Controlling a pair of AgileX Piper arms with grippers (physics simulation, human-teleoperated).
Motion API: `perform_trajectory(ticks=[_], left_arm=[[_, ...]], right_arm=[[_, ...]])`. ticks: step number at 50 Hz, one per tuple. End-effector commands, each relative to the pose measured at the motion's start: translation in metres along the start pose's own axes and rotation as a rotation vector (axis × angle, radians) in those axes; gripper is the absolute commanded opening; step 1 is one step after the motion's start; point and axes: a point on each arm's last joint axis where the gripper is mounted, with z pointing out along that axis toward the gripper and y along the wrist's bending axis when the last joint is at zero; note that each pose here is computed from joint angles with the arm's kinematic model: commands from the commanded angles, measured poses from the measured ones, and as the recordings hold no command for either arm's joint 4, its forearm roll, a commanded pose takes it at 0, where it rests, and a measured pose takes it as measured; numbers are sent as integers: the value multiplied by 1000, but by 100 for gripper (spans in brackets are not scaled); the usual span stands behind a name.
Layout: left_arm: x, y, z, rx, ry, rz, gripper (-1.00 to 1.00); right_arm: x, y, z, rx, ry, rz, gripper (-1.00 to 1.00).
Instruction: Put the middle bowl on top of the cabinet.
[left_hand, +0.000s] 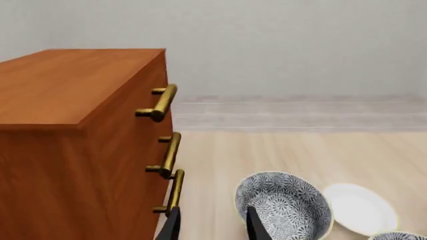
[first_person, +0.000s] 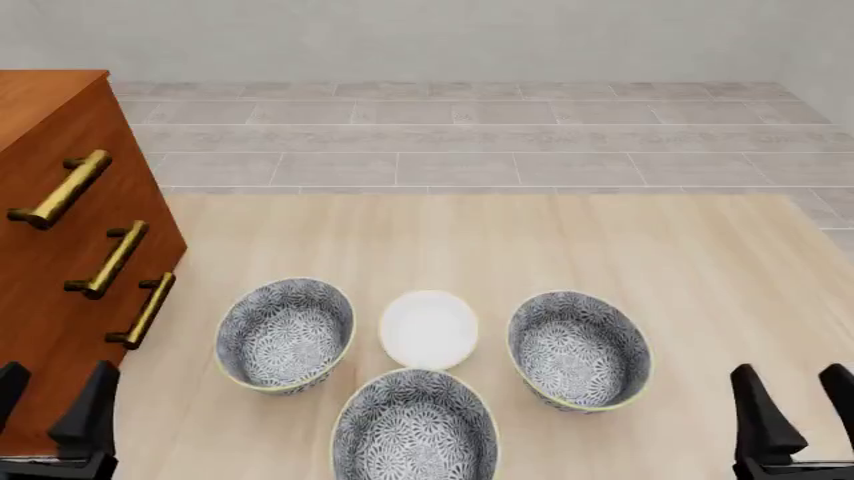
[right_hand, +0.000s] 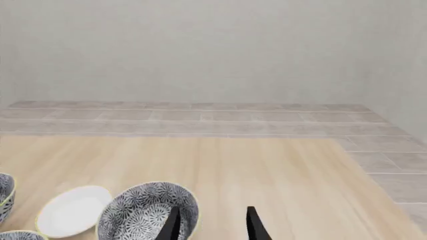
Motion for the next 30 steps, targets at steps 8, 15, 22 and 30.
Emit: perform_trajectory(ticks=[8,15,22,30], left_arm=[[-1,-2,-4,30,-45,-5,100],[-4,-2,-3,31,-44,-5,100],[-3,-3,-2,47,-41,-3,100],[-9,-4,3,73,-37,-8,100]], right_arm=[[0,1,-1,-10,-2,6,100],[0,1,-1,-12,-3,7,100],[0,1,-1,-14,-4,7,100],[0,1,-1,-13,-6,10,100]])
